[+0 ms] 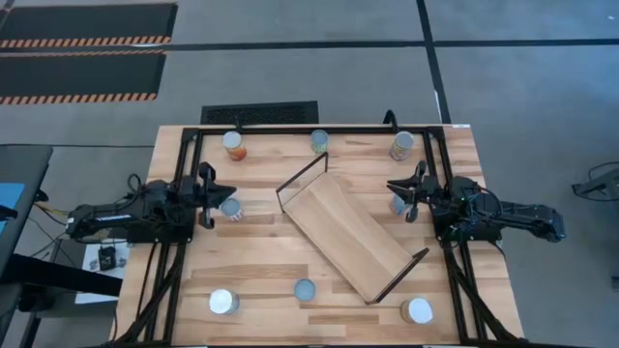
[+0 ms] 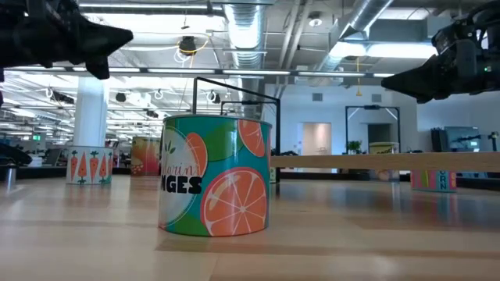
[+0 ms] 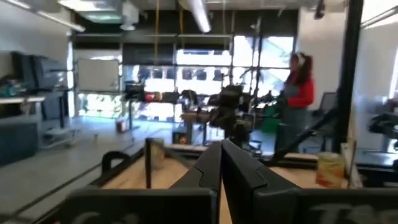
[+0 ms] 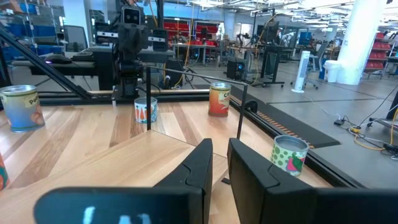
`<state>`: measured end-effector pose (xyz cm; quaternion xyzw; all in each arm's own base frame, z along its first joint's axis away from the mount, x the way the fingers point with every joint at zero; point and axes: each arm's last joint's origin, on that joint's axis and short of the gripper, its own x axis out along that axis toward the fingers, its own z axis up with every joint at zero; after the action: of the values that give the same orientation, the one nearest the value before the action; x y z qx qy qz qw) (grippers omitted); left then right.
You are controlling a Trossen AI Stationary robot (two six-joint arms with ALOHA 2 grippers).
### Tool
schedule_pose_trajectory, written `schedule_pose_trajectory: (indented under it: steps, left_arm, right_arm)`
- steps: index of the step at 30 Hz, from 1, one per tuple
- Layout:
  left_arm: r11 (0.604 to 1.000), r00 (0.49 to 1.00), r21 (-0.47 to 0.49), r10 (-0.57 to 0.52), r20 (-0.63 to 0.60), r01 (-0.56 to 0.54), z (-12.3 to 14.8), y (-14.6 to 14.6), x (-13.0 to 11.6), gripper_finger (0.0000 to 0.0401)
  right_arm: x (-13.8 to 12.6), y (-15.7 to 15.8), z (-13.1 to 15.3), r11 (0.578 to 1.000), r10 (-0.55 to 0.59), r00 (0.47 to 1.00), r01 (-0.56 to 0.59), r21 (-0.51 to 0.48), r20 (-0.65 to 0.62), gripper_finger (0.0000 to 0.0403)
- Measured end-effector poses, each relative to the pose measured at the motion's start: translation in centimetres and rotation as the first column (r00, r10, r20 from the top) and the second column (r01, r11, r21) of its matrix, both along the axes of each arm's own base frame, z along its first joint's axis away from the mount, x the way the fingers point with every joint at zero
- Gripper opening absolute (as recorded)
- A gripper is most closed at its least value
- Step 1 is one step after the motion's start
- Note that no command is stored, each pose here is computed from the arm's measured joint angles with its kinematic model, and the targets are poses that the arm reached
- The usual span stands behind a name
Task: Pick and place cans onto a shelf
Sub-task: Put the top large canned corn on the shelf
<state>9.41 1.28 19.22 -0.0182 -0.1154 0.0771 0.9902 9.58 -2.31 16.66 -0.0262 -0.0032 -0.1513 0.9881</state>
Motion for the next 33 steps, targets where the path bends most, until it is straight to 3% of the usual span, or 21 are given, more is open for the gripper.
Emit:
schedule_pose_trajectory:
  steps: [4,11,20,26,33]
  left_arm:
    - [0.993,0.992,-0.010,0.120,-0.047,-0.120,1.3,0.6,0.2,0.0000]
    - [0.963,0.924,0.024,0.264,-0.277,-0.268,4.6,2.5,1.8,0.0000]
    - [0.909,0.732,0.074,0.377,-0.568,-0.411,8.8,7.1,3.8,0.0000]
    - [0.894,0.569,0.047,0.322,-0.757,-0.445,8.9,10.9,4.1,0.0000]
    - [0.887,0.423,0.027,0.246,-0.872,-0.462,7.1,13.9,4.6,0.0013]
  right_arm:
    - [0.0,0.0,0.0,1.000,0.000,1.000,0.000,0.000,0.000,0.0077]
    - [0.0,0.0,0.0,1.000,0.000,1.000,0.000,0.000,-0.001,0.0077]
    - [0.0,0.0,0.0,1.000,0.000,1.000,0.000,0.000,0.000,0.0077]
    - [0.0,0.0,0.0,1.000,-0.001,1.000,0.001,0.000,0.000,0.0077]
    - [0.0,0.0,0.0,1.000,0.000,1.000,0.000,0.000,0.000,0.0077]
